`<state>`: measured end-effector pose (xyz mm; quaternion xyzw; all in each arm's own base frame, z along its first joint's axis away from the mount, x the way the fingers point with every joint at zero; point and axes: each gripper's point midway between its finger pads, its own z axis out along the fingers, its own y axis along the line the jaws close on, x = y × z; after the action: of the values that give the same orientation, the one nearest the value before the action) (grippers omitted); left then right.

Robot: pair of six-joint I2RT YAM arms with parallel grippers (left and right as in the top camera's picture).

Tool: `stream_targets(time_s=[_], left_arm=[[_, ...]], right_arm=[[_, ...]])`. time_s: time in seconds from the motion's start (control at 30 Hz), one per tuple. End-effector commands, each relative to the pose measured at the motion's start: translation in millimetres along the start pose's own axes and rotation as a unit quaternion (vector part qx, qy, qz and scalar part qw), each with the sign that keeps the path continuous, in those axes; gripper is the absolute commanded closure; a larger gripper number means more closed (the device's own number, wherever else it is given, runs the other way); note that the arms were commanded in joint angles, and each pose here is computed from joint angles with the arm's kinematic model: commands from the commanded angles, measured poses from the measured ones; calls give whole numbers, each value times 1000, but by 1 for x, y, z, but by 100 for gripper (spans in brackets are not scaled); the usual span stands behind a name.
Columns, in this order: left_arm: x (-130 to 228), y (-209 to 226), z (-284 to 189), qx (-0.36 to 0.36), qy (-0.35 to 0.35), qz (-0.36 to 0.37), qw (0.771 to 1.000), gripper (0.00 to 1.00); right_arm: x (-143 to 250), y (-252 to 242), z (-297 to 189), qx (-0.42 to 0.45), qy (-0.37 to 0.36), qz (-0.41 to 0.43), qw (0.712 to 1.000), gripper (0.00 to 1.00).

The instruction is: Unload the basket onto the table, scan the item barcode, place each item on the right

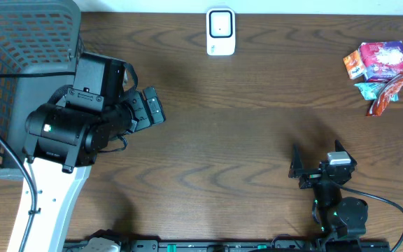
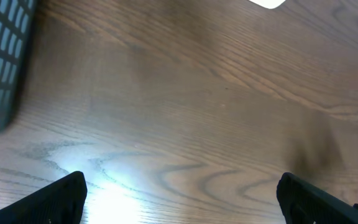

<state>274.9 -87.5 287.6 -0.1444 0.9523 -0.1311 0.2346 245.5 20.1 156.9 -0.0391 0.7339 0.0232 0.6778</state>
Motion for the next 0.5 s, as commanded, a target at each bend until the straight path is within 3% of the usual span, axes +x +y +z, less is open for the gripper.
stream_targets(time_s=[0.0,0.2,0.47], left_arm=[[-11,13,-4,-37,-32,4,999,2],[-13,25,-6,-61,-39,36,997,2],[15,64,-1,-68,-57,46,995,2]], right_arm=[[1,-3,0,8,-2,-9,1000,1],[1,-3,0,8,-2,-9,1000,1],[1,-3,0,8,-2,-9,1000,1]])
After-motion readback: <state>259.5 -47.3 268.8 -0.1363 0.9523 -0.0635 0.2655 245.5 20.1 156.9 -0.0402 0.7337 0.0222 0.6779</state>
